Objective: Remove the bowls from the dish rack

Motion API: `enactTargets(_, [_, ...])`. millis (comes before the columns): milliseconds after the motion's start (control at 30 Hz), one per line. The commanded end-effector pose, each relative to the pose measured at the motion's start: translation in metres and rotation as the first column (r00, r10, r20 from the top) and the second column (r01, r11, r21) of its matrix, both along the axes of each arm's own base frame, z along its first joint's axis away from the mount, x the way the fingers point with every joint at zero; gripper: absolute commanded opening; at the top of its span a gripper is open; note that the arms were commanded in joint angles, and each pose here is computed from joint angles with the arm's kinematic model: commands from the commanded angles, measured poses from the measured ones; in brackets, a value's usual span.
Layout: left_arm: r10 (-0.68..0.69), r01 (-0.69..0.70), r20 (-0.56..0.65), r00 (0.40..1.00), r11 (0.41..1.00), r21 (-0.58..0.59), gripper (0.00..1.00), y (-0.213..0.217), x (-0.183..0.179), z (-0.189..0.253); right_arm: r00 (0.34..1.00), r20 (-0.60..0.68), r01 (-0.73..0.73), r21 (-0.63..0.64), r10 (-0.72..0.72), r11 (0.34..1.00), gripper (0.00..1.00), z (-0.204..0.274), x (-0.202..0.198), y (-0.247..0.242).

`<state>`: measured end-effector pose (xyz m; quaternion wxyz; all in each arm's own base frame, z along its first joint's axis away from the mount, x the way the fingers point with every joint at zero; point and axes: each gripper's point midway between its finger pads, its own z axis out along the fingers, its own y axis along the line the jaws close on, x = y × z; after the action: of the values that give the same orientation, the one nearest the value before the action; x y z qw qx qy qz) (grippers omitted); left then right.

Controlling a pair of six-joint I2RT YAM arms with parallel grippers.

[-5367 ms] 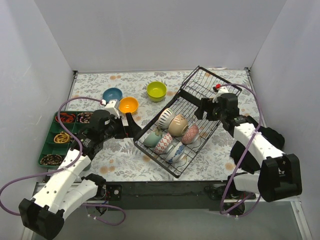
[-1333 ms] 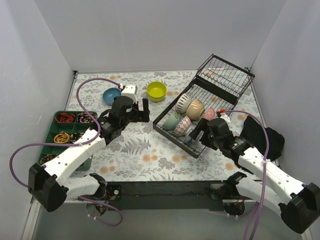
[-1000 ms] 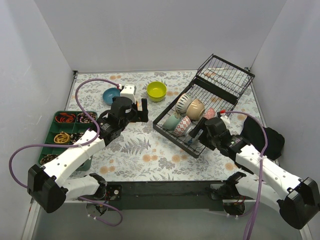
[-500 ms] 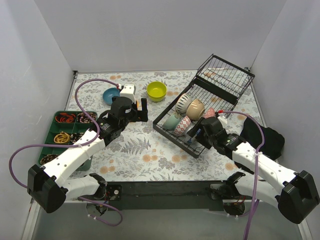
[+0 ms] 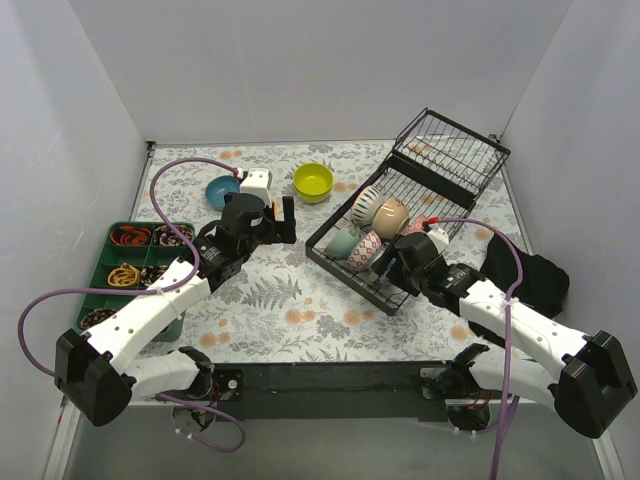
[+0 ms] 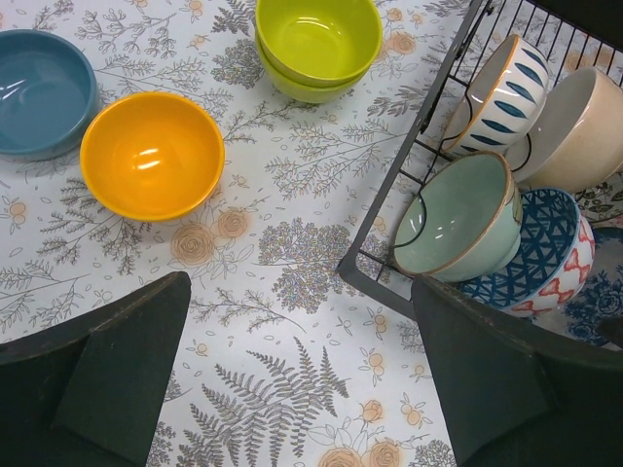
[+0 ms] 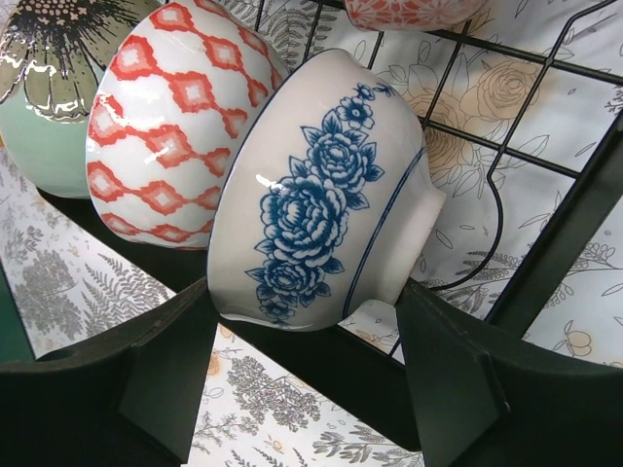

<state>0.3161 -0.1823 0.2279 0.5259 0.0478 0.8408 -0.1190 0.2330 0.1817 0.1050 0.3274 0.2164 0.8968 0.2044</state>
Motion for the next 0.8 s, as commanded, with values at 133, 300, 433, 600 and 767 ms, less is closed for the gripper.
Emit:
enactTargets(133, [-0.005,0.005,0.018,1.0,1.0,0.003,0.98,0.002,-0.001,0.004,0.998,0.054,-0.006,-0.093,0.011,0.996,0.12,0.02,0.009,-0.003])
enactTargets(300, [-0.006,0.005,0.013,1.0,1.0,0.008,0.98,0.002,-0.001,0.002,0.998,0.066,-0.004,-0.112,0.012,0.994,0.01,0.027,0.007,-0.008])
enactTargets(433, [-0.008,0.007,0.012,1.0,1.0,0.01,0.98,0.002,-0.001,0.001,0.995,0.097,-0.008,-0.109,0.019,0.994,0.01,0.039,0.005,-0.011])
enactTargets(600, [-0.019,0.019,0.004,1.0,1.0,0.009,0.98,-0.001,-0.001,-0.002,0.989,0.141,-0.02,-0.096,0.033,0.995,0.01,0.053,0.003,-0.014])
enactTargets(767, [-0.104,0.103,-0.023,0.994,0.994,-0.035,0.98,-0.018,-0.007,-0.007,0.978,0.207,-0.021,-0.07,0.035,0.997,0.01,0.069,0.003,-0.017])
